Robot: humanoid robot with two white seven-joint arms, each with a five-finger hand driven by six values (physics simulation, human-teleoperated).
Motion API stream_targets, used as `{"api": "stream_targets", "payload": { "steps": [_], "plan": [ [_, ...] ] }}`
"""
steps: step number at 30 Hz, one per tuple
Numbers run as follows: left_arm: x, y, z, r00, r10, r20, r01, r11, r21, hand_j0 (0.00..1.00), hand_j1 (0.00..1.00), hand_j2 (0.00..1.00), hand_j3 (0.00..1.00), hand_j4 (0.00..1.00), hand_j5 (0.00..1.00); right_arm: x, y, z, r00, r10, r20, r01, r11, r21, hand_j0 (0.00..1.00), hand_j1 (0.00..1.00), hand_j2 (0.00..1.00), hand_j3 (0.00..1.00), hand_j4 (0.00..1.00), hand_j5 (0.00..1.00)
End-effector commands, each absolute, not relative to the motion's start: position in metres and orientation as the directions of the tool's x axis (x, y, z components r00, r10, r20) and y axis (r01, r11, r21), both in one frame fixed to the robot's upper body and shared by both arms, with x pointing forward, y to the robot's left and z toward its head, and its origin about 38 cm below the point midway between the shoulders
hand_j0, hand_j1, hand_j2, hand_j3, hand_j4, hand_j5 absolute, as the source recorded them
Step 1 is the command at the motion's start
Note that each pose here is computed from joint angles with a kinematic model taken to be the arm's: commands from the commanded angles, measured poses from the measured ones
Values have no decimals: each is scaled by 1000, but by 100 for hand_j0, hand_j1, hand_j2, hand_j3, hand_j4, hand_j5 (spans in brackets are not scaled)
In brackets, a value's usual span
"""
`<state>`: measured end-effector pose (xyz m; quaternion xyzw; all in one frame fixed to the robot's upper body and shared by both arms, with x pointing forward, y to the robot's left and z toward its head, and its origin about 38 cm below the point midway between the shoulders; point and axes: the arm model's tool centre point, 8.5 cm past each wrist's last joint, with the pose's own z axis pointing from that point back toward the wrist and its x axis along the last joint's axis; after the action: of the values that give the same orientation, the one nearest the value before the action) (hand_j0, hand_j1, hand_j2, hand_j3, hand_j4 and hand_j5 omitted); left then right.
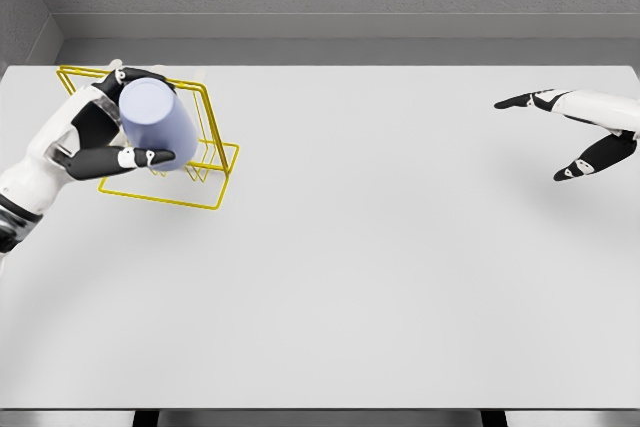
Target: Place the cup on the cup holder with both arms
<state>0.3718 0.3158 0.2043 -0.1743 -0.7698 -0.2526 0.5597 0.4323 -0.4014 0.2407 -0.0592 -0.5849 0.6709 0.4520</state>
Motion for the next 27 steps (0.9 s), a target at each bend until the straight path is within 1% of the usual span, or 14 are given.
{"api": "stream_targets", "payload": {
  "steps": [1, 8, 10, 11, 12, 14, 17, 27],
  "plan": [
    [372, 317, 204, -309, -10, 951, 550, 814, 187, 54, 54, 54, 54, 54, 54, 432, -402, 242, -582, 675, 454, -537, 101, -837, 100, 100, 100, 100, 100, 100],
    [372, 319, 202, -304, -14, 953, 548, 815, 187, 54, 54, 54, 54, 54, 54, 432, -401, 242, -583, 673, 455, -537, 100, -837, 100, 100, 100, 100, 100, 100],
    [372, 319, 203, -307, -16, 952, 548, 814, 190, 64, 64, 64, 64, 64, 64, 432, -401, 242, -583, 673, 455, -537, 100, -837, 100, 100, 100, 100, 100, 100],
    [372, 319, 203, -308, -16, 951, 548, 814, 191, 74, 74, 74, 74, 74, 74, 432, -401, 242, -583, 673, 455, -537, 100, -837, 100, 100, 100, 100, 100, 100],
    [372, 319, 203, -308, -17, 951, 548, 814, 192, 86, 86, 86, 86, 86, 86, 432, -401, 242, -583, 673, 455, -537, 100, -837, 100, 100, 100, 100, 100, 100],
    [371, 318, 203, -312, -17, 950, 549, 813, 195, 94, 94, 94, 94, 94, 94, 432, -401, 242, -583, 673, 455, -537, 100, -837, 100, 100, 100, 100, 100, 100],
    [372, 319, 205, -319, -23, 947, 545, 813, 203, 100, 100, 100, 100, 100, 100, 432, -401, 242, -583, 673, 455, -537, 100, -837, 100, 100, 100, 100, 100, 100],
    [367, 315, 207, -339, -9, 941, 558, 803, 209, 100, 100, 100, 100, 100, 100, 432, -401, 242, -583, 673, 455, -537, 100, -837, 100, 100, 100, 100, 100, 100]
  ]
}}
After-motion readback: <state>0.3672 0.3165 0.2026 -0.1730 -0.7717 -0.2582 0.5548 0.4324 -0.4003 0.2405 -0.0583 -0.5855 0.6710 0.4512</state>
